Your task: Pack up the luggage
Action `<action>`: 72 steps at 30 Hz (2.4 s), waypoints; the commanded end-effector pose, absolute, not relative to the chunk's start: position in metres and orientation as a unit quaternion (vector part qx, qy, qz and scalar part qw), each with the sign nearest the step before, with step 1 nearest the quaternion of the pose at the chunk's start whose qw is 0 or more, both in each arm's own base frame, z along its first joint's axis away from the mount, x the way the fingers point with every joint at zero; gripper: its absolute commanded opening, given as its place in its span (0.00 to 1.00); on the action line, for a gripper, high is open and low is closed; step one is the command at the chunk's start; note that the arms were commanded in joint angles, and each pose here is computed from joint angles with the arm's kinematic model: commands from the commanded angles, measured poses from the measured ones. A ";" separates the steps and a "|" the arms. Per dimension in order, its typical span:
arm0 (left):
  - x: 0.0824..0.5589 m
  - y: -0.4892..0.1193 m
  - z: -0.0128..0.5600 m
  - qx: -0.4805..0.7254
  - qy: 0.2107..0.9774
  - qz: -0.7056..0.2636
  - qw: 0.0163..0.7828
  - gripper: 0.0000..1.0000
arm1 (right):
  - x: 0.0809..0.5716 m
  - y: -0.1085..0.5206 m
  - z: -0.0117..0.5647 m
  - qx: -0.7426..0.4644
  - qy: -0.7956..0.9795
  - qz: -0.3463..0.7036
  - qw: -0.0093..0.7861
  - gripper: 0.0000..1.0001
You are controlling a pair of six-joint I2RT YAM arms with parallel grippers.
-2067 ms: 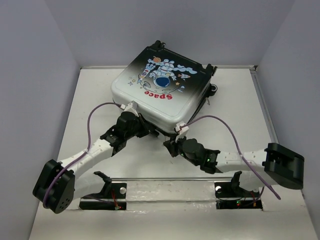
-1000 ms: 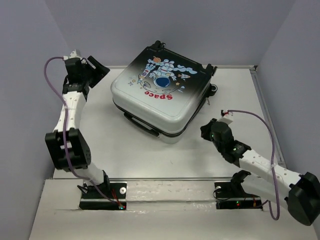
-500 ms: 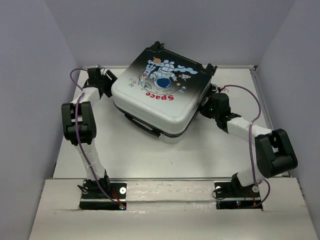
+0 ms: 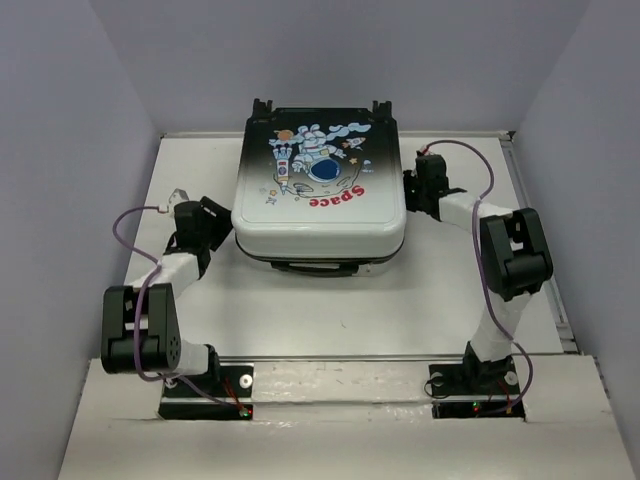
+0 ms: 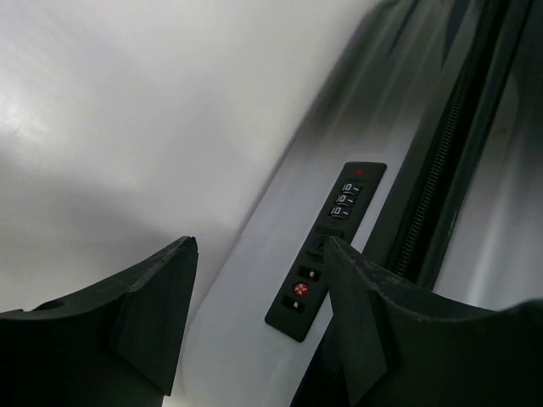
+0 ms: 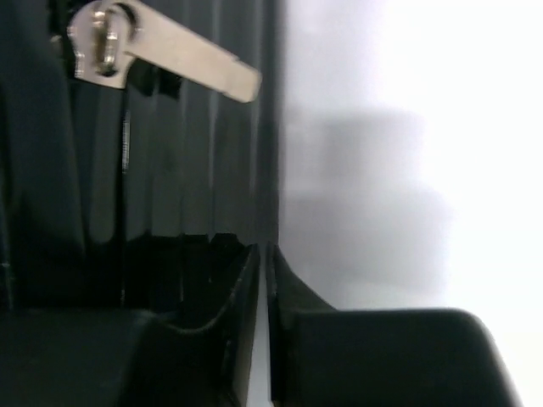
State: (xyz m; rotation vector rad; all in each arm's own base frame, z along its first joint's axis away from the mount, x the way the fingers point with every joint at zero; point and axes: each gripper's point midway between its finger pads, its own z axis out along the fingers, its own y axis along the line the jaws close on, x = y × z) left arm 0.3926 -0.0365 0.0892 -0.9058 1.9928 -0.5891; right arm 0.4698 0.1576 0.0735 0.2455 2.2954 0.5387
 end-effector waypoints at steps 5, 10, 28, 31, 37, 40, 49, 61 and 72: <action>0.299 -0.117 0.107 -0.243 0.808 -0.344 0.412 0.72 | 0.459 0.298 0.201 -0.093 0.826 0.443 0.337 0.46; 0.285 -0.107 0.140 -0.231 0.795 -0.335 0.451 0.74 | 0.483 0.281 0.220 -0.062 0.839 0.411 0.352 0.71; 0.280 -0.102 0.179 -0.196 0.784 -0.329 0.488 0.78 | 0.428 0.130 0.321 -0.050 0.814 0.266 0.514 0.35; 0.277 -0.099 0.186 -0.190 0.781 -0.322 0.500 0.78 | 0.375 0.134 0.333 -0.067 0.766 0.301 0.564 0.07; 0.271 -0.098 0.173 -0.172 0.795 -0.315 0.489 0.77 | 0.265 0.138 0.285 -0.071 0.687 0.368 0.623 0.07; 0.268 -0.104 0.174 -0.166 0.794 -0.332 0.482 0.77 | 0.262 0.136 0.230 -0.062 0.716 0.359 0.595 0.07; 0.267 -0.104 0.183 -0.161 0.790 -0.334 0.489 0.77 | 0.275 0.146 0.179 -0.097 0.706 0.372 0.595 0.47; 0.261 -0.109 0.177 -0.160 0.790 -0.349 0.478 0.76 | 0.316 0.153 0.153 -0.121 0.712 0.359 0.591 0.48; 0.260 -0.110 0.173 -0.161 0.791 -0.352 0.473 0.76 | 0.329 0.158 0.162 -0.145 0.687 0.364 0.613 0.43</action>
